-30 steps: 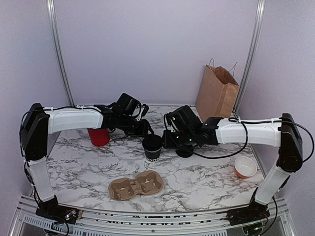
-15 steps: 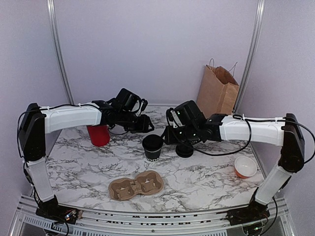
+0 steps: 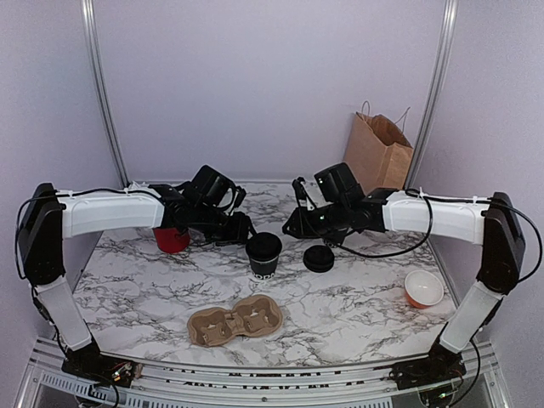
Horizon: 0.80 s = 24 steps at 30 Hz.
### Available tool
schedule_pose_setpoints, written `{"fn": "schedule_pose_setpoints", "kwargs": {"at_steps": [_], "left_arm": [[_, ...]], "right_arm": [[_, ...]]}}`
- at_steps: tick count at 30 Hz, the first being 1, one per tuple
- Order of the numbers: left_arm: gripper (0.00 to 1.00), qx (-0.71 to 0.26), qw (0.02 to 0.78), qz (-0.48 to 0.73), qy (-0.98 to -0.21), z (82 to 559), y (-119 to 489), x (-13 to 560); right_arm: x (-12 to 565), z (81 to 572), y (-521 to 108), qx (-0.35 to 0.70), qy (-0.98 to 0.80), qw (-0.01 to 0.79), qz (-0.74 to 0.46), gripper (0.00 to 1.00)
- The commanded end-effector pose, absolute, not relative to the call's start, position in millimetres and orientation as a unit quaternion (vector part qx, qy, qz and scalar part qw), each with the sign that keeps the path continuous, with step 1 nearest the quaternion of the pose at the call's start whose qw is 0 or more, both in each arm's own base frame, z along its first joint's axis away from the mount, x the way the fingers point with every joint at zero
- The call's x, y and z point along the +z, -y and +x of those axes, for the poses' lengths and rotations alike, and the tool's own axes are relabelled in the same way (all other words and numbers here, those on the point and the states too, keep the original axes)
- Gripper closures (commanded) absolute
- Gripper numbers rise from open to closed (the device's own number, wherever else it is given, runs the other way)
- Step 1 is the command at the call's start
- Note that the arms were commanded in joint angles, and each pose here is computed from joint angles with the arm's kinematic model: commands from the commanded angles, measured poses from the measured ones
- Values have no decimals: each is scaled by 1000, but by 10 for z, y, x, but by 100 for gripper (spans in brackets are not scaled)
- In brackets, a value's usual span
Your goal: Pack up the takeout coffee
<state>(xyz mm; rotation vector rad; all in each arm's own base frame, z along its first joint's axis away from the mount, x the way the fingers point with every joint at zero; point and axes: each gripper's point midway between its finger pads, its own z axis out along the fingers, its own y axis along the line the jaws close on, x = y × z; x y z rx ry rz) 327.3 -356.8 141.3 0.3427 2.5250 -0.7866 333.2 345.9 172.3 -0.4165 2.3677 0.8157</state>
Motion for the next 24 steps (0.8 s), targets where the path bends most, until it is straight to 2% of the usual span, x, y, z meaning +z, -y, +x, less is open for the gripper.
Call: {"fn": "schedule_pose_setpoints", "kwargs": {"at_steps": [1, 16, 24], "left_arm": [[53, -294, 237, 121, -918, 3248, 3587, 1485], [53, -277, 219, 131, -926, 3244, 3614, 1229], [59, -273, 218, 132, -928, 3254, 3613, 1190]], "right_arm": [[1764, 3380, -3564, 317, -883, 296, -180, 80], [1564, 3404, -3623, 314, -890, 276, -181, 80], [1472, 3420, -3632, 310, -894, 268, -180, 82]]}}
